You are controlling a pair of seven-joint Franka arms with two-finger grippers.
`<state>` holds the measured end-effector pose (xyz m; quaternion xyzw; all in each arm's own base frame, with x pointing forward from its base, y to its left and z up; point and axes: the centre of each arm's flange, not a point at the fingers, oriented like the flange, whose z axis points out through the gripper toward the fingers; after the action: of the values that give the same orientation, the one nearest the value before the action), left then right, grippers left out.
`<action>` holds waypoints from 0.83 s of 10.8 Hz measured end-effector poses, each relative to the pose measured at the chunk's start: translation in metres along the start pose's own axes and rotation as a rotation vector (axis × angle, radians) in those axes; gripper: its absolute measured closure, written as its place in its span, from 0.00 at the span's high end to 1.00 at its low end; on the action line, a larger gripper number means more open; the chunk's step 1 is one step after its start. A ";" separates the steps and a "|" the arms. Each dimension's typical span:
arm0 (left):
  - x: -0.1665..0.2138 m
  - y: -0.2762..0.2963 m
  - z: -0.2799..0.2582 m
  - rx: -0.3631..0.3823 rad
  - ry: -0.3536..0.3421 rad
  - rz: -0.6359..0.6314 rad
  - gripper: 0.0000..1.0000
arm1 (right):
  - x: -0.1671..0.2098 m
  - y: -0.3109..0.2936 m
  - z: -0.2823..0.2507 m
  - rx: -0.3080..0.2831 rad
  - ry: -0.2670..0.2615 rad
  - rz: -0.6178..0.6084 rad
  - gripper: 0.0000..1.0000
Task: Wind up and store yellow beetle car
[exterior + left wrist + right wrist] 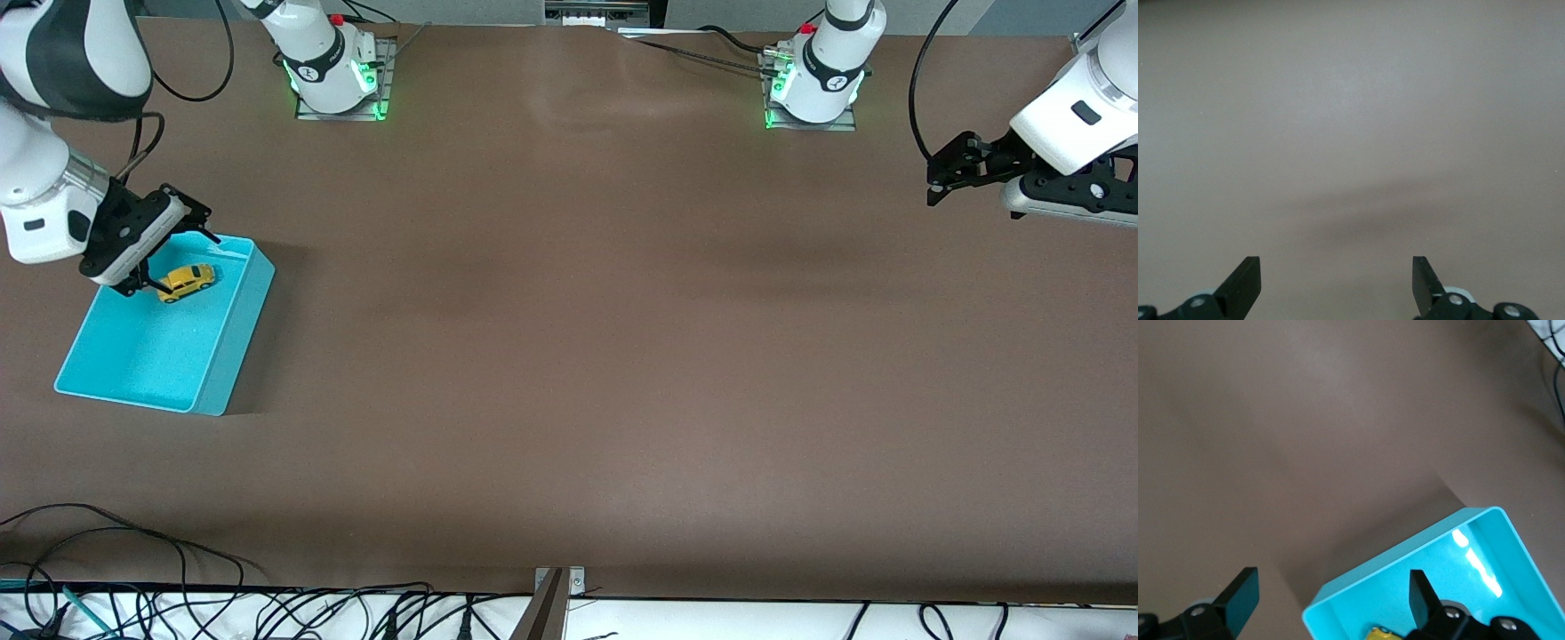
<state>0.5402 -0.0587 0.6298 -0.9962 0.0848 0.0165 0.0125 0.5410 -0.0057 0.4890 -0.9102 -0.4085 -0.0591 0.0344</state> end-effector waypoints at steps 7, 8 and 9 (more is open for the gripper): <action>0.000 0.000 0.000 0.000 0.000 0.000 1.00 | 0.016 -0.033 -0.061 0.019 -0.037 0.457 1.00; 0.000 0.000 0.000 0.000 0.000 0.000 1.00 | 0.017 -0.040 -0.069 0.021 -0.051 0.511 1.00; 0.000 0.000 0.000 0.000 0.000 0.000 1.00 | 0.019 -0.048 -0.077 0.024 -0.067 0.563 1.00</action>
<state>0.5402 -0.0587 0.6297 -0.9962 0.0848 0.0167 0.0125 0.5120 0.0316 0.5683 -0.9888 -0.1412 -0.0123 0.0466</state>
